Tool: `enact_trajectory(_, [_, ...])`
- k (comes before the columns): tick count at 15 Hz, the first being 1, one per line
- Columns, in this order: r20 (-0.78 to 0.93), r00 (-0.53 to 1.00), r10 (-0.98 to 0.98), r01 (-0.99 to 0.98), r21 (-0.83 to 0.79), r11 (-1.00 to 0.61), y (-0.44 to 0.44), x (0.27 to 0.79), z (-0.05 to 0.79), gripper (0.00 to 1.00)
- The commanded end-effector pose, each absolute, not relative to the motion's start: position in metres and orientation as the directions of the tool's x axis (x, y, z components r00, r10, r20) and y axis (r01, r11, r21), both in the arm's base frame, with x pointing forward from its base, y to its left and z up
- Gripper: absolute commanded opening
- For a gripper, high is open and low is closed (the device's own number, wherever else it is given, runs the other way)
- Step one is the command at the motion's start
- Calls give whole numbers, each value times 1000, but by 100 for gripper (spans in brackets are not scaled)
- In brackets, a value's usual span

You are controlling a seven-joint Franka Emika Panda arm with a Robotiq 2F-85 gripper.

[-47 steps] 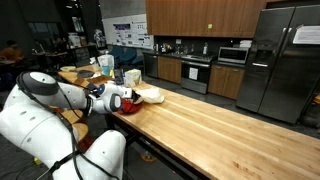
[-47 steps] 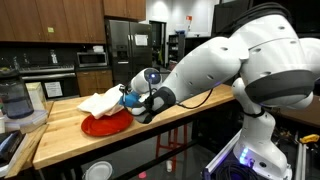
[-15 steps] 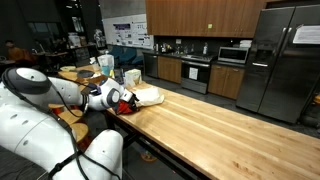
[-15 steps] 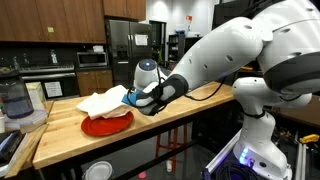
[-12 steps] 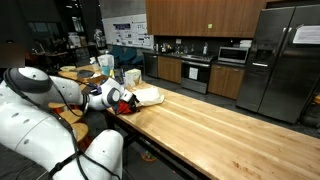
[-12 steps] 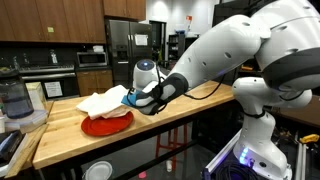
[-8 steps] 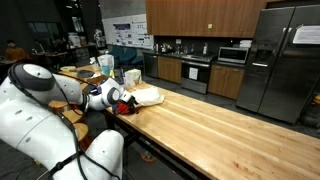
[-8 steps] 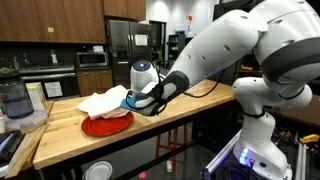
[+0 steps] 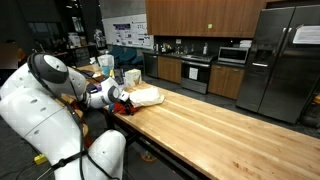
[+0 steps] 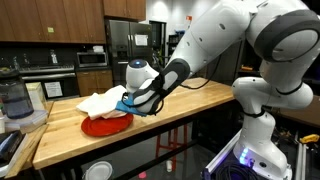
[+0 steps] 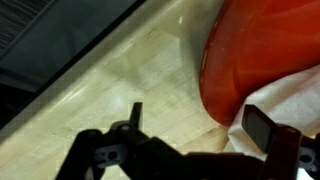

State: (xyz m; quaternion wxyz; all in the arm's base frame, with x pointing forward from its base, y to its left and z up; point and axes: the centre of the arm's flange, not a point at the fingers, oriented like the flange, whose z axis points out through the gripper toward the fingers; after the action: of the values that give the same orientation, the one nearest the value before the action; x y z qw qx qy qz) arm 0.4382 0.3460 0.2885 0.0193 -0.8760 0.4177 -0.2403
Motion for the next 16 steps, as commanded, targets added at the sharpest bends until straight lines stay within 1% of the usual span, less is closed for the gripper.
enact_trajectory(1, [340, 598, -726, -667, -292, -685, 347, 438, 303, 100])
enact_trajectory(7, [286, 589, -756, -713, -257, -653, 350, 449, 304, 100])
enact_trajectory(8, [282, 589, -757, -714, -257, -651, 348, 451, 305, 97])
enact_trajectory(9, [276, 589, -760, -718, -254, -648, 346, 453, 305, 83])
enact_trajectory(10, [272, 584, -765, -723, -253, -642, 344, 456, 305, 74])
enact_trajectory(11, [267, 581, -769, -728, -252, -638, 343, 458, 305, 79])
enact_trajectory(12, [261, 577, -774, -733, -252, -632, 341, 461, 305, 80])
enact_trajectory(13, [256, 575, -777, -737, -250, -627, 340, 463, 305, 78])
enact_trajectory(14, [250, 572, -781, -742, -247, -623, 338, 465, 305, 83])
enact_trajectory(15, [241, 570, -786, -749, -242, -617, 338, 468, 304, 86])
enact_trajectory(16, [233, 568, -789, -754, -236, -613, 336, 470, 303, 94])
